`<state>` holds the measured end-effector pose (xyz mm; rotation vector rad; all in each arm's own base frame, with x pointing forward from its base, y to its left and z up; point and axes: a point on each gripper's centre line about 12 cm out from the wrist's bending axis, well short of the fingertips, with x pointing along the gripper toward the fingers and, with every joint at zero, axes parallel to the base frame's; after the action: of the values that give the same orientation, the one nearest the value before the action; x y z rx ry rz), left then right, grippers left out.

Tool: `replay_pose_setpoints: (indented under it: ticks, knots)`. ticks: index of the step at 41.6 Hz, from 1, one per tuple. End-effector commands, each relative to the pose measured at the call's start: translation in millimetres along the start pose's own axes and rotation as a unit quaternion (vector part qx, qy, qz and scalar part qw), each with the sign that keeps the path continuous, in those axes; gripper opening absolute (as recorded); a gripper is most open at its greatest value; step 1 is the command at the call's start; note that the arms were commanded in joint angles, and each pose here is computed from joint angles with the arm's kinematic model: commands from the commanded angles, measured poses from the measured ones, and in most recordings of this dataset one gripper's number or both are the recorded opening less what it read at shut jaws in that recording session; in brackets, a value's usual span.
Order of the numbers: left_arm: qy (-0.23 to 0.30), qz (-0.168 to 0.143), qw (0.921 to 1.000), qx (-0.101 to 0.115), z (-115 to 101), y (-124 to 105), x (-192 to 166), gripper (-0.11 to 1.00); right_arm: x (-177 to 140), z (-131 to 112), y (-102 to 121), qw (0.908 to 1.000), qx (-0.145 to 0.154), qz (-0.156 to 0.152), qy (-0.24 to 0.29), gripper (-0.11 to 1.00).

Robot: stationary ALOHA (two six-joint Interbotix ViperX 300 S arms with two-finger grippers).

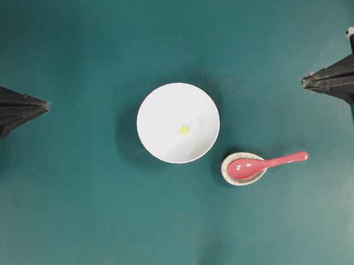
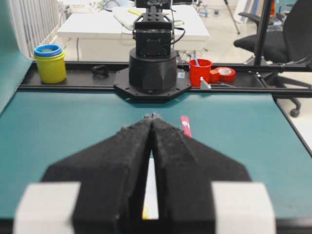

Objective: Scoop the yellow hexagonal prism block from the bowl with a spoon using the right arm.
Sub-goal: 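Move the right gripper left toward the pink spoon handle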

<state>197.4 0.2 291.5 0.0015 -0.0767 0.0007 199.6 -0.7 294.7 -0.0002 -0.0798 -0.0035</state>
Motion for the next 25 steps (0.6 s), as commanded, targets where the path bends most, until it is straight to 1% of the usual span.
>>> replay_pose_setpoints:
  ticks: [1,4,18,19,21,25]
  knots:
    - [-0.001,0.000,1.0000,-0.002,4.2,-0.1,3.6,0.00,2.5,4.8,0.0,1.0000,0.002,0.000,-0.005,-0.01]
    - [-0.005,-0.001,1.0000,-0.001,6.2,-0.1,3.1,0.00,2.5,1.7,0.0,1.0000,0.001,0.000,0.008,0.00]
    - [-0.001,-0.001,1.0000,0.004,4.2,-0.3,3.6,0.00,3.7,-4.2,0.4,0.9997,0.000,0.001,0.025,0.02]
    - [-0.001,-0.001,1.0000,0.006,4.2,-0.3,3.6,0.00,4.0,-5.5,0.4,0.9996,0.001,0.001,0.028,0.03]
    - [0.000,-0.001,1.0000,0.006,4.0,-0.2,3.6,0.00,5.2,-8.1,1.0,0.9995,0.002,0.002,0.033,0.10]
    - [0.000,-0.001,1.0000,0.007,4.0,-0.3,3.6,0.00,7.3,-13.6,2.8,0.9990,0.004,0.007,0.043,0.30]
